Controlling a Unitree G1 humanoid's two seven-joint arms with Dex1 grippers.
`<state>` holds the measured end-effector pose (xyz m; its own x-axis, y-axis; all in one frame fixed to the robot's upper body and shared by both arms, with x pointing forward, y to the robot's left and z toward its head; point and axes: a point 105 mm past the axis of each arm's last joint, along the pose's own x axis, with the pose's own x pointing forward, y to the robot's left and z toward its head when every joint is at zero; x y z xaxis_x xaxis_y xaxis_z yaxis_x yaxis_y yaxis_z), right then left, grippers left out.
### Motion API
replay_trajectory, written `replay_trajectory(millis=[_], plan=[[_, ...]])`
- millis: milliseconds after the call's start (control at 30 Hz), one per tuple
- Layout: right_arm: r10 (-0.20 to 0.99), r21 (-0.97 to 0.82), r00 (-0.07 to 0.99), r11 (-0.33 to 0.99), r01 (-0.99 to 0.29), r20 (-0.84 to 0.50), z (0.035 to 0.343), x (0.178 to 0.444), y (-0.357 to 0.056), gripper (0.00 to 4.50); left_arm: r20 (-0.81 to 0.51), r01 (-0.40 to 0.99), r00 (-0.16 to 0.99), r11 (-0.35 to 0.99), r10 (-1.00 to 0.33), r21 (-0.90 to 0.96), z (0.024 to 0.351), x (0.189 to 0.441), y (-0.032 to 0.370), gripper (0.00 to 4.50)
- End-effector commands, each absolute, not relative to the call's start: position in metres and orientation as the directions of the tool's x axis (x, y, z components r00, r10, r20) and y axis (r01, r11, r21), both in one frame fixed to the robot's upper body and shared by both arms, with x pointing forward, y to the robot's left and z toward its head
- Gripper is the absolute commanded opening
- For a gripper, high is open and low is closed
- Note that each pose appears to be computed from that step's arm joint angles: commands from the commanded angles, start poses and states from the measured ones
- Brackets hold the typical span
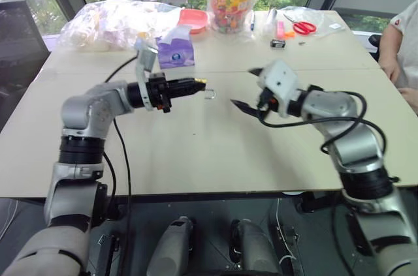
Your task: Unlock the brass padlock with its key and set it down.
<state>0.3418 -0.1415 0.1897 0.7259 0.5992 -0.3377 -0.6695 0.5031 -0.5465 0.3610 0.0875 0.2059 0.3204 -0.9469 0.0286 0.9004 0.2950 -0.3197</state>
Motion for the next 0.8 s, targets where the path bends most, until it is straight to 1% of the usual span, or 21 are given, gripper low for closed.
replay_trajectory(millis=[33, 100, 233, 333, 433, 500, 533, 633, 700, 733, 767, 800], plan=[[0.567, -0.495, 0.680, 0.470, -0.731, -0.466, 0.182, 0.318, -0.148, 4.47, -0.043, 0.836, 0.334, 0.317, -0.942, -0.448, 0.178, 0.372, 0.058, 0.03], [0.550, -0.434, 0.669, 0.509, -0.744, -0.500, 0.179, 0.312, -0.149, 4.47, -0.056, 0.812, 0.327, 0.311, -0.943, -0.494, 0.165, 0.377, 0.043, 0.03], [0.550, -0.368, 0.665, 0.560, -0.743, -0.505, 0.180, 0.307, -0.141, 4.47, -0.046, 0.741, 0.312, 0.273, -0.949, -0.614, 0.152, 0.385, 0.025, 0.03], [0.547, -0.338, 0.665, 0.583, -0.739, -0.509, 0.178, 0.304, -0.138, 4.47, -0.063, 0.713, 0.313, 0.278, -0.948, -0.644, 0.144, 0.390, 0.016, 0.03], [0.542, -0.327, 0.673, 0.602, -0.728, -0.503, 0.177, 0.302, -0.135, 4.47, -0.058, 0.701, 0.302, 0.263, -0.952, -0.663, 0.142, 0.392, 0.009, 0.03], [0.535, -0.329, 0.685, 0.615, -0.717, -0.494, 0.178, 0.303, -0.135, 4.50, -0.058, 0.699, 0.292, 0.255, -0.955, -0.668, 0.141, 0.392, 0.005, 1.07], [0.531, -0.330, 0.691, 0.621, -0.711, -0.490, 0.179, 0.304, -0.135, 4.50, -0.057, 0.698, 0.284, 0.247, -0.957, -0.672, 0.140, 0.392, 0.003, 1.39], [0.523, -0.336, 0.704, 0.632, -0.699, -0.481, 0.180, 0.306, -0.136, 4.50, -0.074, 0.702, 0.268, 0.248, -0.960, -0.667, 0.135, 0.390, 0.002, 2.75], [0.518, -0.339, 0.710, 0.637, -0.692, -0.477, 0.181, 0.307, -0.137, 4.50, -0.081, 0.702, 0.269, 0.253, -0.960, -0.666, 0.135, 0.391, 0.003, 3.52], [0.512, -0.343, 0.714, 0.640, -0.688, -0.477, 0.181, 0.307, -0.139, 4.50, -0.119, 0.705, 0.284, 0.291, -0.951, -0.647, 0.132, 0.393, 0.007, 3.97], [0.506, -0.346, 0.717, 0.641, -0.685, -0.479, 0.181, 0.307, -0.141, 4.50, -0.177, 0.713, 0.311, 0.353, -0.934, -0.606, 0.127, 0.397, 0.015, 4.30], [0.503, -0.349, 0.718, 0.642, -0.683, -0.481, 0.181, 0.307, -0.142, 4.50, -0.217, 0.719, 0.331, 0.394, -0.918, -0.573, 0.123, 0.400, 0.021, 4.30]])
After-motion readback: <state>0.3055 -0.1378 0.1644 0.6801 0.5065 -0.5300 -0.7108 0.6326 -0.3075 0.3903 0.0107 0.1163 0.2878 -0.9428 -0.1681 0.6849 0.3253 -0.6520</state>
